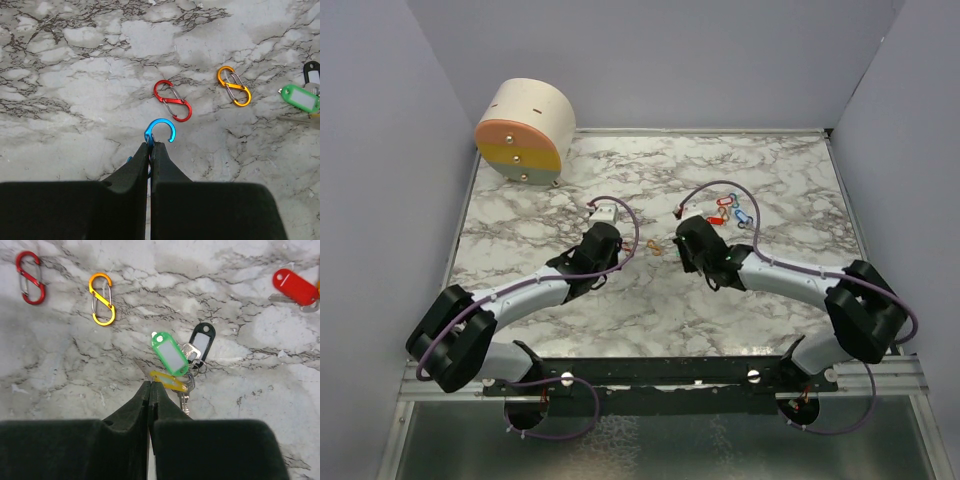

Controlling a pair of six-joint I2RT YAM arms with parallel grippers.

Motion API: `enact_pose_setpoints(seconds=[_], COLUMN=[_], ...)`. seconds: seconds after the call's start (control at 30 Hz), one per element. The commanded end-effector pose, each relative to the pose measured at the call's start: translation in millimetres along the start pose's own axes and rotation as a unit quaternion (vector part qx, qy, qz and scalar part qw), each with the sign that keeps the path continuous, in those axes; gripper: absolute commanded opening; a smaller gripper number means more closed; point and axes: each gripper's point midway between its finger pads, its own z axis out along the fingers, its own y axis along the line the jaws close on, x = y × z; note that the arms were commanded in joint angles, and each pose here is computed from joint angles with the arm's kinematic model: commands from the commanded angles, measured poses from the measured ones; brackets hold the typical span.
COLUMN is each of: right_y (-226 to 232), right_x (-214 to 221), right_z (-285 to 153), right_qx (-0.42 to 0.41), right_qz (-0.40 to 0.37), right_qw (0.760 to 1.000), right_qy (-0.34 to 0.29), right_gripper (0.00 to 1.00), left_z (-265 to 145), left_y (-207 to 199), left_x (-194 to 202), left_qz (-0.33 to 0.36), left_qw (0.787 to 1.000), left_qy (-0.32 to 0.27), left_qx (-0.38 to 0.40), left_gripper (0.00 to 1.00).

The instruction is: Put the keys on the keyring

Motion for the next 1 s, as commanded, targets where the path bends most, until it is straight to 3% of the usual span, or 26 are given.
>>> enact_pose_setpoints(seconds=[0.0,0.43,0.97], right_y=[1,19,43], right_x=[-27,-55,-54], right_z=[-25,-69,-82], right_qx=[-0.018,-0.111,-0.193], right_qz=[0.014,-0.002,-0.034], right_qw=[0.998,0.985,0.968], right_qy=[-0.059,-0.135,-0.155], right_gripper=[0.01,0.01,0.01], left_z=[-9,-23,-27], left_y=[-10,-53,-101], left_x=[-9,-26,-37], left_qz=[-0.007,0.013,0.031], left_qw=[1.0,0.994,0.986], left_qy=[-0.014,-0.04,-0.046], left_qx=[0.027,0.104,0.159], left_gripper=[0.0,0.0,0.0])
